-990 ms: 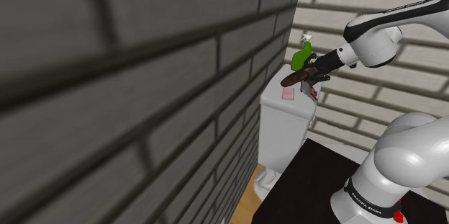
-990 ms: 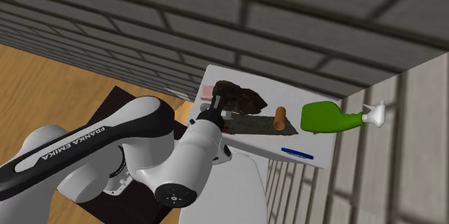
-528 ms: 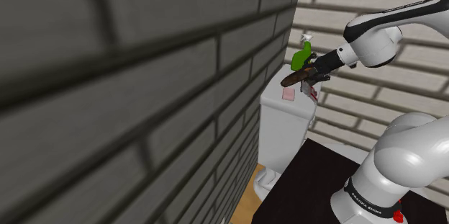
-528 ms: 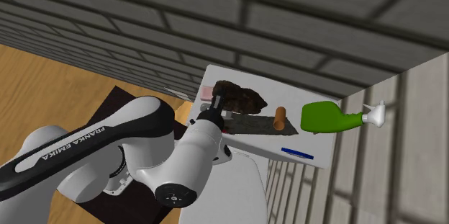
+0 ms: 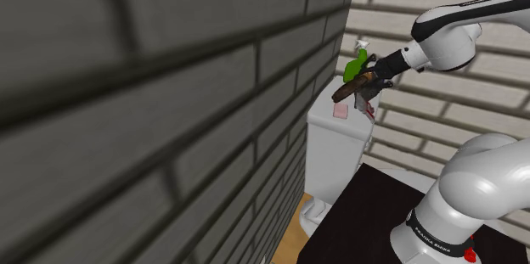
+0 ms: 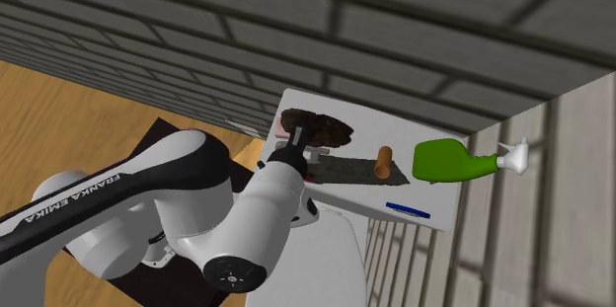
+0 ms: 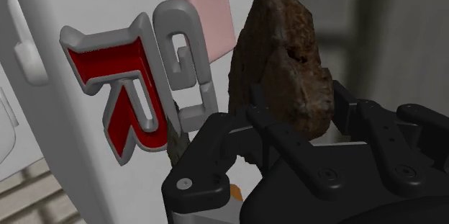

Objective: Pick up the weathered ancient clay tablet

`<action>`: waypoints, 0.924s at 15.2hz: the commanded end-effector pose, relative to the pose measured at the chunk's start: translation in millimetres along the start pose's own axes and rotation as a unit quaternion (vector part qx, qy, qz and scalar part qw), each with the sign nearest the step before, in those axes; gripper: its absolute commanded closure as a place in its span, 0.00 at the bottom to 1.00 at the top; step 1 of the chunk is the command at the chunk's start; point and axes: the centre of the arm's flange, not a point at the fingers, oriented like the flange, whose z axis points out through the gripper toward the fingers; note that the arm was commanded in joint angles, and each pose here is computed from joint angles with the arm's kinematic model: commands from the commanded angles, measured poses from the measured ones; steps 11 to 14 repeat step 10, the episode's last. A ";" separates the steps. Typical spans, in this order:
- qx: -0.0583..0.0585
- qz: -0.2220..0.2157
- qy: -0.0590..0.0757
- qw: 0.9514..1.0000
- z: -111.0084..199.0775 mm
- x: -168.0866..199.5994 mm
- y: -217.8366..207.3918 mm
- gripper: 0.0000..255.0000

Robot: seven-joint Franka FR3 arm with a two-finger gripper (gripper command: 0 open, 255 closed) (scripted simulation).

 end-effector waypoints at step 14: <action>0.000 0.000 0.000 1.000 -33.4 -0.6 -35.0 1.00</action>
